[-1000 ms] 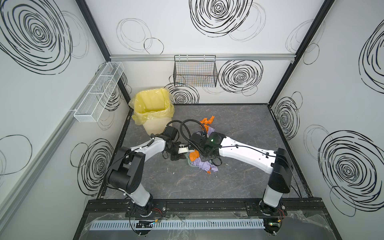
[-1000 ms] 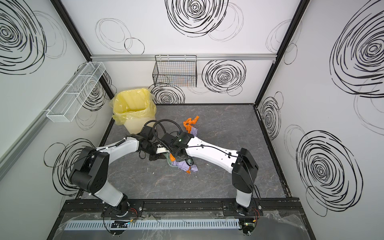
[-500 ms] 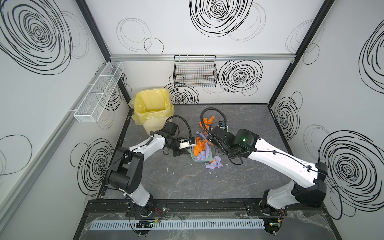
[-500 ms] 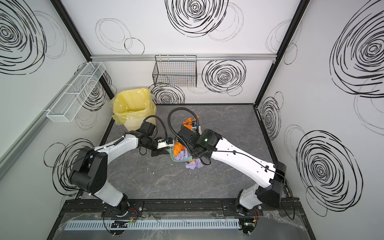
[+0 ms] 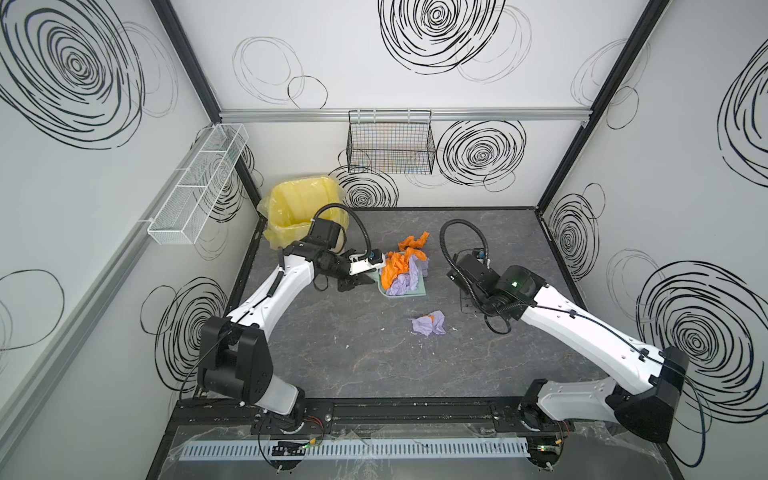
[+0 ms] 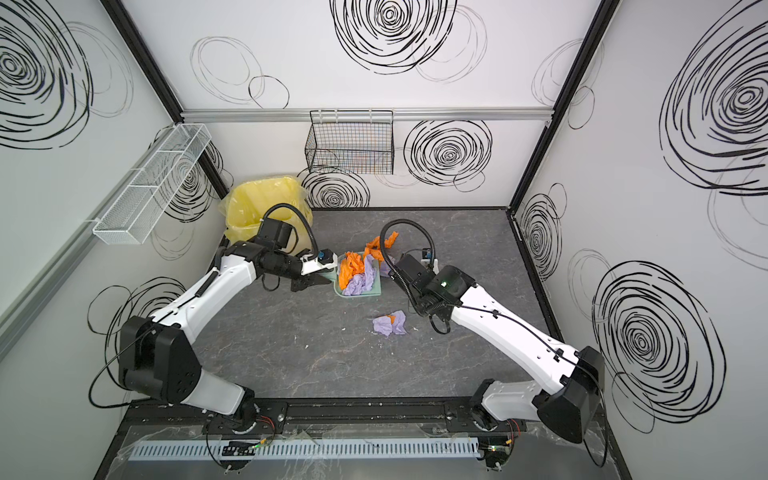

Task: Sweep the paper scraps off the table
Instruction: 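Lift the loaded dustpan with the left gripper and carry it over the bin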

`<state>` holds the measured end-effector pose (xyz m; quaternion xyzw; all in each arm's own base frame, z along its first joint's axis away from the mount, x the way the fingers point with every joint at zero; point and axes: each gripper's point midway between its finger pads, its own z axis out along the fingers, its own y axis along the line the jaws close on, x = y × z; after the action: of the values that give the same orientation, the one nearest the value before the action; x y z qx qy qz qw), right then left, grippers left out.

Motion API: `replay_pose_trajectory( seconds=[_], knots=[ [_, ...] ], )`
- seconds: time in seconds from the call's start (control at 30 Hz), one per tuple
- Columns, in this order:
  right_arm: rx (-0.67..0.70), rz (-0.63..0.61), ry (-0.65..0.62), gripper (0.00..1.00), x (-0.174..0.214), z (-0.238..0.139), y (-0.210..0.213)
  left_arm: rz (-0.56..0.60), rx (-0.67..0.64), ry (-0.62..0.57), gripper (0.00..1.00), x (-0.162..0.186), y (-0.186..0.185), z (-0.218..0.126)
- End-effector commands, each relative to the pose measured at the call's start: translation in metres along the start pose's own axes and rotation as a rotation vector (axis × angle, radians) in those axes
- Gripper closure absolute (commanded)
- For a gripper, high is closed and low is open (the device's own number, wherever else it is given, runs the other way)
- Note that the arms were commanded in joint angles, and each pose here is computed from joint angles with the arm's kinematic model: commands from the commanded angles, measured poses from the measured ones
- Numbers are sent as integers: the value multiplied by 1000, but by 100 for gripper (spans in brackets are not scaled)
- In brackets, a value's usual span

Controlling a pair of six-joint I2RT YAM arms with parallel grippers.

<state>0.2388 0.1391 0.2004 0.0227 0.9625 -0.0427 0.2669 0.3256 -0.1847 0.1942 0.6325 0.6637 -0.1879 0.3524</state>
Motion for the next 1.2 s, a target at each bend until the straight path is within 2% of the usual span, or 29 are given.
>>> replay_pose_trajectory(
  seconds=[0.0, 0.53, 0.9, 1.17],
  knots=[
    [-24, 9, -27, 100, -4, 3, 1, 29, 0, -11, 100, -16, -3, -27],
    [-60, -10, -8, 100, -2, 19, 14, 1, -95, -6, 100, -32, 43, -110],
    [-53, -37, 60, 100, 4, 32, 24, -60, -147, 5, 100, -10, 81, -154],
    [-48, -41, 74, 100, 4, 36, 26, -93, -263, 61, 100, 23, 125, -190]
  ],
)
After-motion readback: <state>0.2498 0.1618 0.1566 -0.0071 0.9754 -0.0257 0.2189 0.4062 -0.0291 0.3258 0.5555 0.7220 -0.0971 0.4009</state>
